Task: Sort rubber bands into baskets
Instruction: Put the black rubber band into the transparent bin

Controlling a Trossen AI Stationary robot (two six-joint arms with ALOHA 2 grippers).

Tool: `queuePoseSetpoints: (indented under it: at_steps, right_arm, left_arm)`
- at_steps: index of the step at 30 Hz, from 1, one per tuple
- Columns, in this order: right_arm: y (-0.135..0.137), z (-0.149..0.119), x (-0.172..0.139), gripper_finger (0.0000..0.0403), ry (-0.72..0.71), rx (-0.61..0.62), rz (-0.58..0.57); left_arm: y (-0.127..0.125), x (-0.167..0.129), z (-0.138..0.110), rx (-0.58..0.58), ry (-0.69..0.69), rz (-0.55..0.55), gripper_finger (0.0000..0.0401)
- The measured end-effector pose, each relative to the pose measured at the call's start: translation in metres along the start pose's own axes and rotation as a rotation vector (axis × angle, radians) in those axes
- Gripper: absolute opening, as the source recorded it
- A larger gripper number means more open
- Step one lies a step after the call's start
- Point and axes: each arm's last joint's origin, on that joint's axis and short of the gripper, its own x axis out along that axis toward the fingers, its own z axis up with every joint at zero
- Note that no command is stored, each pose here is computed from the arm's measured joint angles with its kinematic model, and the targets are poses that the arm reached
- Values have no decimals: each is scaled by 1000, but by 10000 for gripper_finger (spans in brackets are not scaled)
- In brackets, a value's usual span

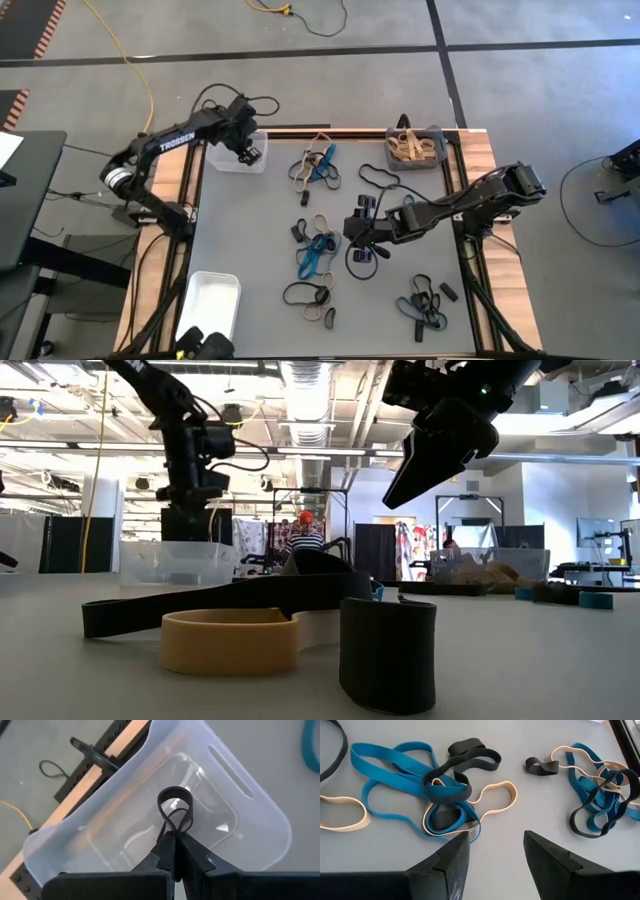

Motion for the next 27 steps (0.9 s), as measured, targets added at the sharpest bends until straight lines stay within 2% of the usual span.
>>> queuePoseSetpoints:
  at_steps: [4, 16, 23, 27]
  right_arm:
    - [0, 0, 0, 217, 0, -1, 0]
    - [0, 0, 0, 217, 4, -3, 0]
    - [0, 0, 0, 217, 4, -2, 0]
    - [0, 0, 0, 217, 4, -2, -1]
  left_arm:
    - [2, 6, 1, -4, 18, 21, 21]
    - [3, 7, 1, -16, 19, 35, 130]
    - [1, 7, 2, -17, 14, 23, 149]
    - [-14, 5, 4, 16, -10, -81, 150]
